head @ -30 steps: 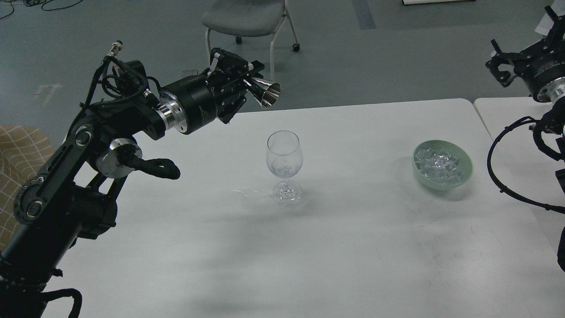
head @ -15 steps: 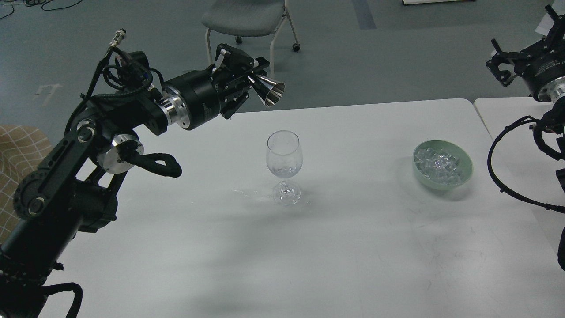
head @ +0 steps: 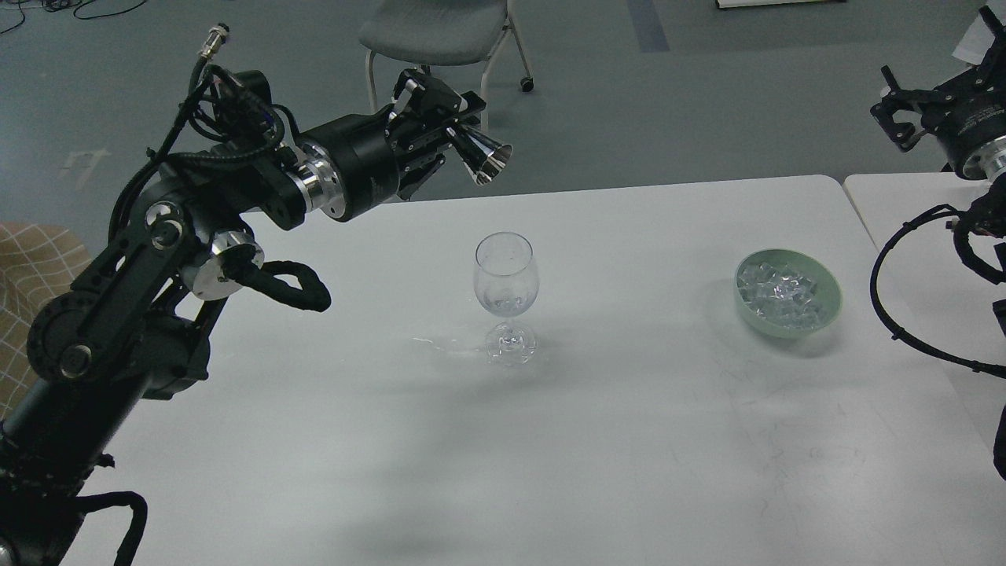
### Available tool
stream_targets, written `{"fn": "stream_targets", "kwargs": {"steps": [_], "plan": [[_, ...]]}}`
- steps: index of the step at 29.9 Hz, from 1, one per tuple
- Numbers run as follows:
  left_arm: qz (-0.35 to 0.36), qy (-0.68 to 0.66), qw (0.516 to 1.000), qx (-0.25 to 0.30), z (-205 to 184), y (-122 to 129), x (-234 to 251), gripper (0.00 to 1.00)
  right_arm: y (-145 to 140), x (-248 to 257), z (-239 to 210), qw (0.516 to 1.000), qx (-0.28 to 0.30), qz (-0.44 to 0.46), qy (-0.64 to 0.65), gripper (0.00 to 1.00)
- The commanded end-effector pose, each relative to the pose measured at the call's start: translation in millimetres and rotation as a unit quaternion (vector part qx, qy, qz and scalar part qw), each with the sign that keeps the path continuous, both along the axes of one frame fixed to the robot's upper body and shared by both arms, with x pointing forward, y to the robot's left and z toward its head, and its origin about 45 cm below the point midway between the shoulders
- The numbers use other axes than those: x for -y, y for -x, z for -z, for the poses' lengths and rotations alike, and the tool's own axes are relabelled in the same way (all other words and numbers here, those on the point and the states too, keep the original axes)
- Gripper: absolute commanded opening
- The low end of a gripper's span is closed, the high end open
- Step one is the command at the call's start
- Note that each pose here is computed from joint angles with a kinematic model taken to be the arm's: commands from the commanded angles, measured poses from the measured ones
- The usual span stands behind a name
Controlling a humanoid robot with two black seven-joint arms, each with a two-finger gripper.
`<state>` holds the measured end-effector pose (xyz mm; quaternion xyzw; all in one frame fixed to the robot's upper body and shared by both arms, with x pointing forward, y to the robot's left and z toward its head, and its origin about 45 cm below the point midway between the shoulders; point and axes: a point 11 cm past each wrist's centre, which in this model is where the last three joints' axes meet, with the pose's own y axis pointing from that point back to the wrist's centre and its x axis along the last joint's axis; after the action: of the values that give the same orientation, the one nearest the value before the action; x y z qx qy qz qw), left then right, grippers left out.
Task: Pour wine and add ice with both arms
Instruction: 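Bring the jigger back down to the table with the left gripper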
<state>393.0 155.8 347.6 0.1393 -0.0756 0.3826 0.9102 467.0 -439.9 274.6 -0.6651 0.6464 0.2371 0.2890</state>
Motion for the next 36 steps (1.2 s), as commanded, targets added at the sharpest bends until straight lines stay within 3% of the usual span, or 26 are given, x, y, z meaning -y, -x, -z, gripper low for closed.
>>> {"fn": "stream_targets", "kwargs": {"steps": [1, 6, 14, 17, 24, 27, 36], "plan": [[0.003, 0.013, 1.0, -0.003, -1, 3, 1, 0.11, 0, 0, 1, 1.0, -0.001, 0.0, 0.0, 1.0], [-0.007, 0.054, 0.998, -0.022, -2, 4, -9, 0.11, 1, 1, 2, 1.0, -0.003, 0.001, 0.0, 1.0], [-0.09, 0.223, 0.965, -0.104, 15, 8, -75, 0.11, 4, 10, 0, 1.0, -0.009, 0.007, 0.009, 1.0], [-0.134, 0.33, 0.922, -0.15, 30, 18, -121, 0.11, 4, 11, 0, 1.0, -0.011, 0.008, 0.011, 1.0], [-0.254, 0.435, 0.847, -0.17, 71, 44, -223, 0.11, 8, 11, 10, 1.0, -0.025, 0.007, 0.018, 1.0], [-0.299, 0.514, 0.782, -0.187, 95, 53, -269, 0.11, 10, 13, 15, 0.999, -0.035, 0.011, 0.02, 1.0], [-0.365, 0.575, 0.698, -0.221, 185, 80, -302, 0.11, 12, 16, 22, 0.998, -0.05, 0.023, 0.02, 1.0]]}}
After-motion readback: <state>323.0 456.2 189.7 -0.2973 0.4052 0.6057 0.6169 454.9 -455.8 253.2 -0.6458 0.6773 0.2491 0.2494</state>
